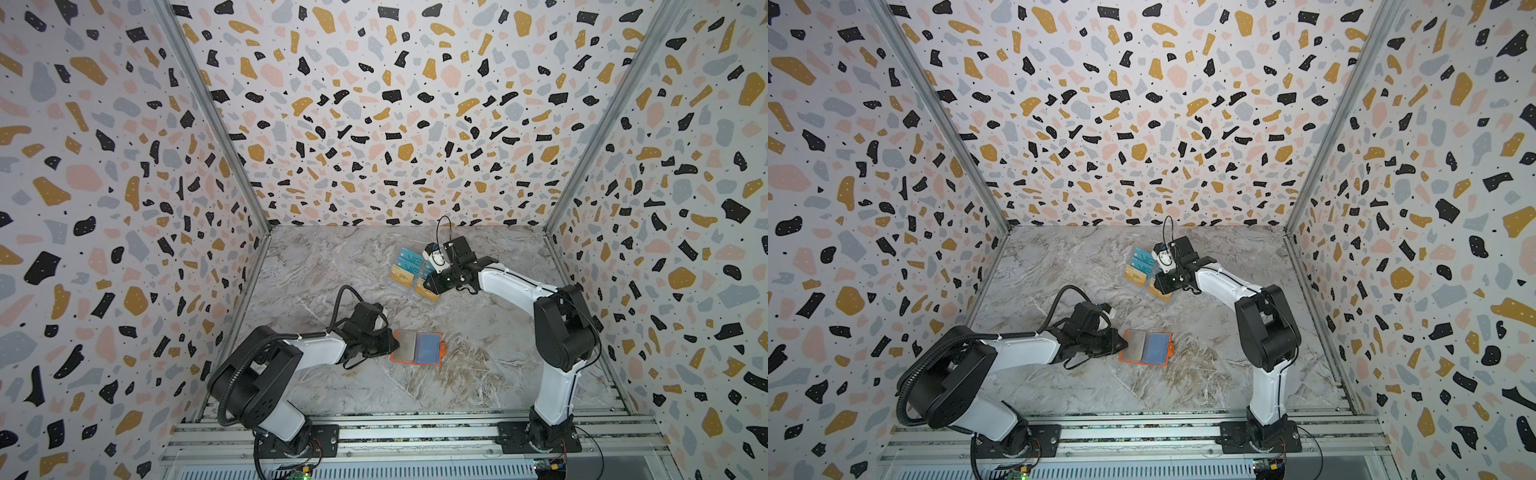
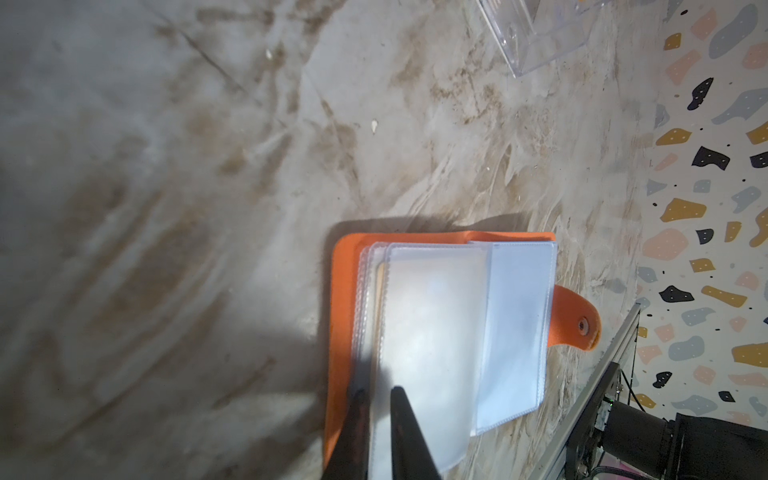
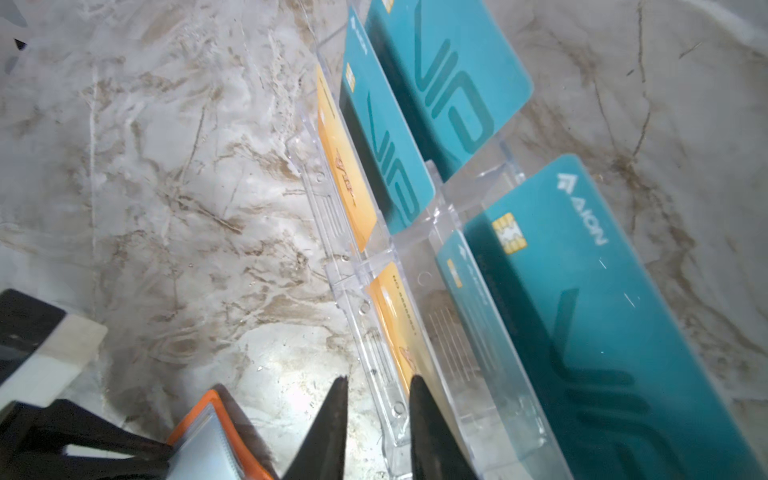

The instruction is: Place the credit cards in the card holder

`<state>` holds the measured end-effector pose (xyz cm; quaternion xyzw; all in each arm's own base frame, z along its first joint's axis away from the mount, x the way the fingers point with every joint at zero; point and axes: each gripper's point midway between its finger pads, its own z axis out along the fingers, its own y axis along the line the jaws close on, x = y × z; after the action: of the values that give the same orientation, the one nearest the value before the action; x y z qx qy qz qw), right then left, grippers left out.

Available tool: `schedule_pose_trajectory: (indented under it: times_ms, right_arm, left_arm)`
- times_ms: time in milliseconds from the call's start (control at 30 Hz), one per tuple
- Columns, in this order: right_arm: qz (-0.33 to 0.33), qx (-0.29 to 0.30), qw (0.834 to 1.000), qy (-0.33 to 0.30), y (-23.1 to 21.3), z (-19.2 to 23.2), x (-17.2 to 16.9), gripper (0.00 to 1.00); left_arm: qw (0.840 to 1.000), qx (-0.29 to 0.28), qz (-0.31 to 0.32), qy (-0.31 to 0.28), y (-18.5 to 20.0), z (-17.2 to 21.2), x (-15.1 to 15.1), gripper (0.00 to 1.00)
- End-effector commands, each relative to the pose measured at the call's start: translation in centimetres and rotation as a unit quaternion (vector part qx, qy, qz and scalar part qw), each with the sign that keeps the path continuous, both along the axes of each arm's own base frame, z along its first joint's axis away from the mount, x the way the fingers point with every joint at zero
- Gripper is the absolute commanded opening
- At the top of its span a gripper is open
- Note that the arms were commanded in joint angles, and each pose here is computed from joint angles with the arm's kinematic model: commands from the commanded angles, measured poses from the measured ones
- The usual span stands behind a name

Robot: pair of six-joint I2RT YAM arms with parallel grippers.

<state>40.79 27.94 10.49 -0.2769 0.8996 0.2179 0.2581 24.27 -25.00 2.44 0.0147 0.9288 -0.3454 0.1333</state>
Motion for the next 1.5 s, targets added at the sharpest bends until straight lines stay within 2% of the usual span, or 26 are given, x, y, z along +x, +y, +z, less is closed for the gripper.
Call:
schedule_pose_trajectory:
  times_ms: [0,167,433,833,1100,1467]
  right_arm:
    - [0.008,-0.027,0.999,-0.022,-0.3,1.0,0.8,0.29]
    - [0.008,-0.033,0.999,-0.032,-0.3,1.4,1.4,0.33]
    - [0.003,-0.019,0.998,-0.056,-0.1,3.0,1.8,0.34]
    - [-0.004,-0.039,0.997,-0.065,-0.6,2.4,2.5,0.39]
    - [0.008,-0.047,0.998,-0.035,-0.4,0.3,1.7,0.38]
    - [0.032,-0.026,0.999,-0.03,0.7,0.8,0.8,0.31]
  left_arm:
    - [0.998,0.047,0.006,0.048,1.9,-2.9,-2.2,0.15]
    - [0.998,0.044,0.005,0.049,1.8,-2.7,-2.2,0.15]
    - [0.998,0.043,0.004,0.048,1.8,-2.8,-2.3,0.15]
    - [0.998,0.042,0.004,0.051,1.9,-2.9,-2.5,0.15]
    - [0.998,0.042,0.004,0.053,1.9,-3.0,-2.6,0.15]
    - [0.997,0.044,0.003,0.055,1.9,-3.1,-2.6,0.15]
